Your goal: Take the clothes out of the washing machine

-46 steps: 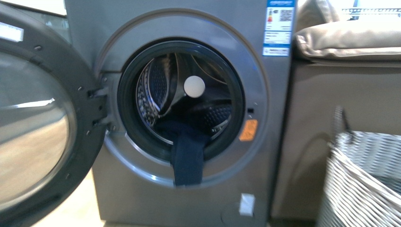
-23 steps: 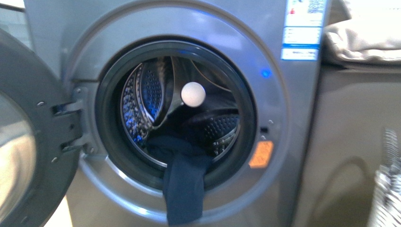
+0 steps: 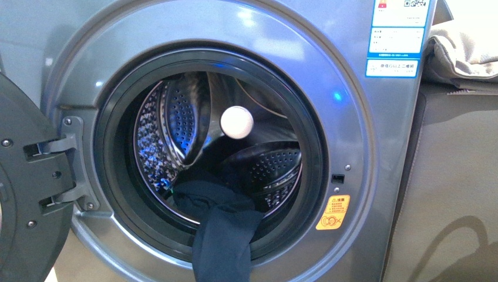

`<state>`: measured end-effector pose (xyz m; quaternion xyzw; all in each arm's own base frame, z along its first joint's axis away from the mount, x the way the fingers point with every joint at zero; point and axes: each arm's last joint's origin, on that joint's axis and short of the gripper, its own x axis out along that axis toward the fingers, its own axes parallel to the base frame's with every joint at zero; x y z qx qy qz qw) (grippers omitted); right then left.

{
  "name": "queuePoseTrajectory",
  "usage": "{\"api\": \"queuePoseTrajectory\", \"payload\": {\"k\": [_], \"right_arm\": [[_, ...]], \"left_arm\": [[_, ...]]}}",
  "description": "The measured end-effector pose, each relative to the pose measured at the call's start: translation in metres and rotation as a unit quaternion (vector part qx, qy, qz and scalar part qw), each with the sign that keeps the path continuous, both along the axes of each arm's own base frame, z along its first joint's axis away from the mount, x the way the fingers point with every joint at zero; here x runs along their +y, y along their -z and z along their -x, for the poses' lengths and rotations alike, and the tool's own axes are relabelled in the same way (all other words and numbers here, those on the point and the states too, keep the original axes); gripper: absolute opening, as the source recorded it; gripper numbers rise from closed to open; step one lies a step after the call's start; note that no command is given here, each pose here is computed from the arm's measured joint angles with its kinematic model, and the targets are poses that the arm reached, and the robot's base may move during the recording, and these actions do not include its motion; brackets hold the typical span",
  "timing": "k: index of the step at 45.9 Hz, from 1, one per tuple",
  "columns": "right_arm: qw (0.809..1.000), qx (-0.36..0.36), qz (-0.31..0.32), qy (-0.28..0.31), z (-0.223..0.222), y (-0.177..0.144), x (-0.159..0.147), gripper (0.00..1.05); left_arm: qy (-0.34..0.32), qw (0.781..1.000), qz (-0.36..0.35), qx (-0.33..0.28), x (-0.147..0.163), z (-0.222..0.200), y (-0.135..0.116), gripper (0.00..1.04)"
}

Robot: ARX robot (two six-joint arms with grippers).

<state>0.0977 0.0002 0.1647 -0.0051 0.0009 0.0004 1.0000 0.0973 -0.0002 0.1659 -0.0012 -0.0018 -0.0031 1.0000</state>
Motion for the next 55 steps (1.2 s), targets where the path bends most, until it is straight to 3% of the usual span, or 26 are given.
{"api": "queuePoseTrajectory", "payload": {"k": [6,18,24,37,45,55], "right_arm": [[1.000,0.000,0.000,-0.001,0.000,0.000,0.000,0.97],[1.000,0.000,0.000,0.000,0.000,0.000,0.000,0.97],[1.000,0.000,0.000,0.000,0.000,0.000,0.000,0.97],[1.000,0.000,0.000,0.000,0.000,0.000,0.000,0.97],[1.000,0.000,0.000,0.000,0.000,0.000,0.000,0.97],[1.000,0.000,0.000,0.000,0.000,0.000,0.000,0.97]], "left_arm": [[0.112,0.988,0.095,0.045,0.000,-0.007,-0.005,0.98],[0.142,0.984,0.108,-0.012,-0.005,-0.065,-0.063,0.98],[0.164,0.982,0.098,-0.009,-0.018,-0.100,-0.076,0.98],[0.173,0.980,0.092,0.031,-0.041,-0.177,-0.070,0.98],[0.188,0.976,0.084,0.071,-0.062,-0.239,-0.050,0.98],[0.205,0.971,0.066,0.100,-0.084,-0.286,-0.031,0.98]]}}
